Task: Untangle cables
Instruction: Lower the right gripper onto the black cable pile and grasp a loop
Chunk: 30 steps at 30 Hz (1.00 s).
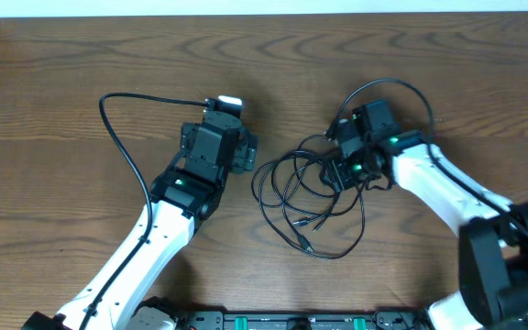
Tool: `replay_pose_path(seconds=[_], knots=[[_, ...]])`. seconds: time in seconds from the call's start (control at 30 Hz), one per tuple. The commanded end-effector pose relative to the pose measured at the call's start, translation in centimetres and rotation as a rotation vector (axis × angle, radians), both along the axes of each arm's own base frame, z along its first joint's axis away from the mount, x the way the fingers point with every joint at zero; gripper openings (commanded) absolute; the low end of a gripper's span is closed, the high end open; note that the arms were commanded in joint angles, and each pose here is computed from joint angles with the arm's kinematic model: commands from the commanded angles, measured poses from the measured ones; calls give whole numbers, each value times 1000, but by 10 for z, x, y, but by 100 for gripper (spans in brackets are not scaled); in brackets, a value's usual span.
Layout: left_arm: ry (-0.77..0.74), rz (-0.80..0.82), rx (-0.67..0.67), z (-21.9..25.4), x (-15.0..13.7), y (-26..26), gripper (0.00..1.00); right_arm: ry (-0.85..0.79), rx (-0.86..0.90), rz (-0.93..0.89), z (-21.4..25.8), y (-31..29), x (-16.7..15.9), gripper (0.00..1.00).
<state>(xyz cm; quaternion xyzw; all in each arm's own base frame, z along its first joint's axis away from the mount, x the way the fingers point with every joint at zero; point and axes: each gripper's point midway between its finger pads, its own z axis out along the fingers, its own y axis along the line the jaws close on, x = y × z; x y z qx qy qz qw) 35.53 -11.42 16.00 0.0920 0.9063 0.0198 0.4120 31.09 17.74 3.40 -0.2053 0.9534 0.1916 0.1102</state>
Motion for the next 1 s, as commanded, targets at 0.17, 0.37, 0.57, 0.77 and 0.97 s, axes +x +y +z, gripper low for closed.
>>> replay_pose_path(seconds=[0.17,0.37,0.57,0.77,0.97], knots=[[-20,11,-4,8,2,2,91,37,-8,7,-15,5,-1,19],[-20,11,-4,8,2,2,91,-7,10,4,1,7,4,16],[-21,11,-4,8,2,2,91,-118,58,-9,44,9,10,1],[-20,11,-4,8,2,2,91,-336,142,-8,120,11,15,1],[-21,11,-4,8,2,2,91,-586,239,-7,202,9,10,1]])
